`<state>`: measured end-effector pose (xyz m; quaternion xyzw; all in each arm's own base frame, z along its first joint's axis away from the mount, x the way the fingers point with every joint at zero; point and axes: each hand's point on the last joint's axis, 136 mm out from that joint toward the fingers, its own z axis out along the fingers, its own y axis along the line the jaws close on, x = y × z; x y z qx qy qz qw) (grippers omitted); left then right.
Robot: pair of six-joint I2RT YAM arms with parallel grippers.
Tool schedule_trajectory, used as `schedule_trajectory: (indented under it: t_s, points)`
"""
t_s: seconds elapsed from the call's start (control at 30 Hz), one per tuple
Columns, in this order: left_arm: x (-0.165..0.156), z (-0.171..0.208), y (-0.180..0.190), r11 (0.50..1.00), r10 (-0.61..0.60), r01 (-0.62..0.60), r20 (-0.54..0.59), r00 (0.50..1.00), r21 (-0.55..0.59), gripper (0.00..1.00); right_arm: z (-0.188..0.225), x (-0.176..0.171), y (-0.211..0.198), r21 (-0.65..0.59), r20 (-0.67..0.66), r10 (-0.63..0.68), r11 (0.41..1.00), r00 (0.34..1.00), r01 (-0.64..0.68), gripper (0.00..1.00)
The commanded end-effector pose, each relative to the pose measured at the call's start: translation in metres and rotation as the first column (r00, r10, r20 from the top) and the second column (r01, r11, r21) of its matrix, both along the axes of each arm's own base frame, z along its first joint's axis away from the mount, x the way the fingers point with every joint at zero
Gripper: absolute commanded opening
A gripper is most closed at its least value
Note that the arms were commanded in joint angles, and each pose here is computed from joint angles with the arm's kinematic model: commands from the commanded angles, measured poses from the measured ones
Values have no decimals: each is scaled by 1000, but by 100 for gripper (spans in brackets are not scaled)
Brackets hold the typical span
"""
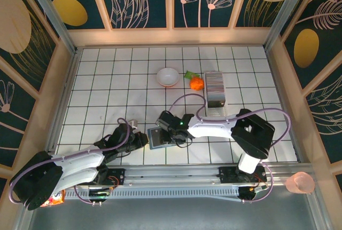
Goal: Put the credit cards into the card holder
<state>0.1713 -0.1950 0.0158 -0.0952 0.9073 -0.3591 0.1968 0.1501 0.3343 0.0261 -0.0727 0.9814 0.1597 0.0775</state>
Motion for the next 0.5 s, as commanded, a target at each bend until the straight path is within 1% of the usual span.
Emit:
schedule_trajectory:
  t_s: [0.0, 0.1, 0.27, 0.4, 0.47]
  points:
    - [-6, -8, 6, 1000, 3, -3, -21, 1000, 21, 10, -18, 3, -12, -103, 15, -27, 994, 1000, 28, 52]
    - [-6, -8, 7, 1000, 7, -7, -17, 1000, 21, 10, -17, 6, -11, -112, 29, -31, 993, 999, 34, 46]
    - [-7, -9, 8, 1000, 8, -8, -20, 1000, 23, 10, -3, 12, 1, -57, 70, -38, 997, 997, 42, 27]
    - [-6, -8, 7, 1000, 8, -7, -19, 1000, 22, 10, 9, 20, 0, -50, 117, -52, 997, 992, 58, 20]
    - [-7, -8, 8, 1000, 8, -7, -19, 1000, 23, 10, 16, 22, 3, -24, 134, -51, 998, 990, 55, 18]
